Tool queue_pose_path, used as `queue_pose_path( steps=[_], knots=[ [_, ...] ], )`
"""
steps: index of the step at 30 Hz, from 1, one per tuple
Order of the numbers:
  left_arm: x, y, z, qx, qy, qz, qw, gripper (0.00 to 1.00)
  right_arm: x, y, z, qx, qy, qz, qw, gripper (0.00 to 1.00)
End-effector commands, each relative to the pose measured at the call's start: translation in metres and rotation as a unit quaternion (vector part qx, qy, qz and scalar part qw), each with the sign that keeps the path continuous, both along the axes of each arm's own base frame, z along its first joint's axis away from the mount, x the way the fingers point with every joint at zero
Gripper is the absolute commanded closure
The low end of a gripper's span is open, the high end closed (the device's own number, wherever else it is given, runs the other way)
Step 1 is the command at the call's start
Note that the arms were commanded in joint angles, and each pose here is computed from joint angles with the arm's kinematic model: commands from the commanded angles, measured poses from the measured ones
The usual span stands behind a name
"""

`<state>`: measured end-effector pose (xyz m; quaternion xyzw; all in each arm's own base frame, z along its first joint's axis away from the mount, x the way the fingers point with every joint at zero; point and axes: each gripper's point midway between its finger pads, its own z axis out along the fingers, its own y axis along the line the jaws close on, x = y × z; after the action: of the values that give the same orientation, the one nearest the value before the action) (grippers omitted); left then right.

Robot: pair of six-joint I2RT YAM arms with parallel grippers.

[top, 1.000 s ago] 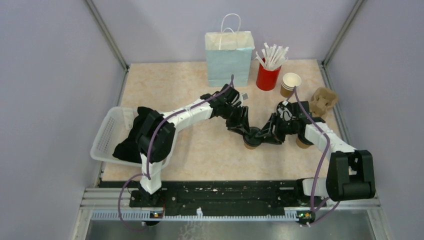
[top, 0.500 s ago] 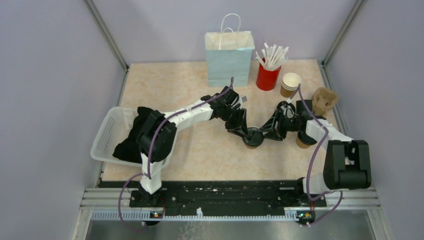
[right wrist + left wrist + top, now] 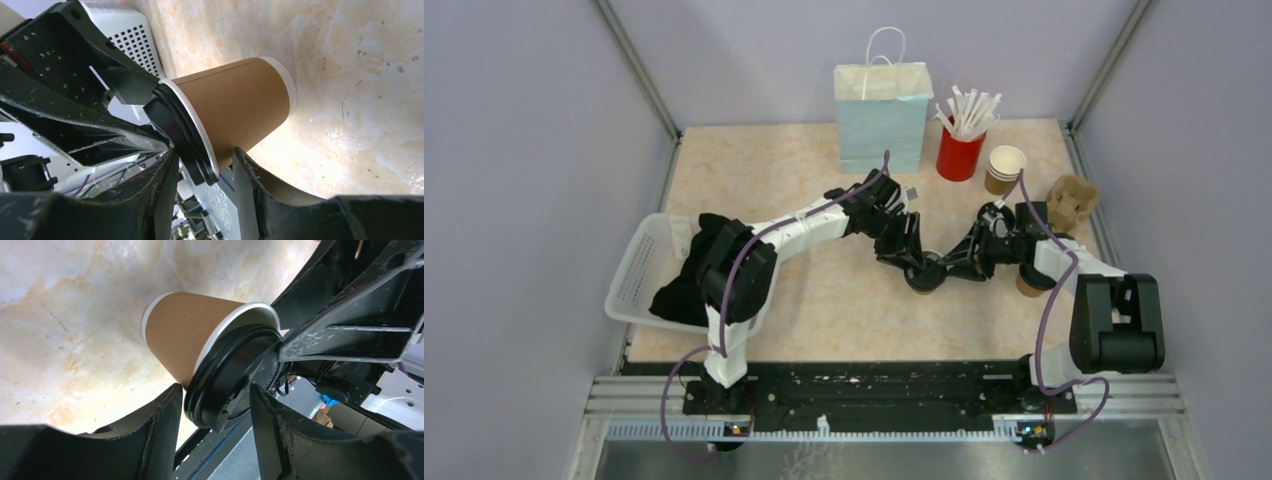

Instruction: Pack the takeout coffee

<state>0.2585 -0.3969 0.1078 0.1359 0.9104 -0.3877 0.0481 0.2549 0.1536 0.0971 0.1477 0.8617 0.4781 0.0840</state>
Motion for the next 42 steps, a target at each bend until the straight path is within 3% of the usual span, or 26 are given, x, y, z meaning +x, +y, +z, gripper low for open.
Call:
queue_pose_path(
  steps=[1,17,22,35,42],
  knots=[
    [0.017,-0.015,0.018,-0.026,-0.032,0.000,0.999,0.42,0.012,-0.004,0.008,-0.029,-0.040,0.000,0.999,0.58],
    [0.031,-0.019,0.019,-0.015,-0.042,-0.007,0.999,0.37,0.031,-0.013,0.028,-0.075,-0.091,0.008,0.993,0.39],
    [0.034,-0.024,0.019,-0.018,-0.039,-0.013,0.999,0.38,0.033,-0.004,0.029,-0.081,-0.100,0.030,0.991,0.38],
    [0.040,-0.027,0.018,-0.012,-0.043,-0.014,0.999,0.39,0.034,-0.010,0.014,-0.127,-0.097,0.022,0.987,0.49],
    [0.040,-0.020,0.038,-0.016,-0.055,-0.009,0.998,0.28,0.035,-0.012,0.021,-0.110,-0.104,0.009,0.988,0.57]
  ],
)
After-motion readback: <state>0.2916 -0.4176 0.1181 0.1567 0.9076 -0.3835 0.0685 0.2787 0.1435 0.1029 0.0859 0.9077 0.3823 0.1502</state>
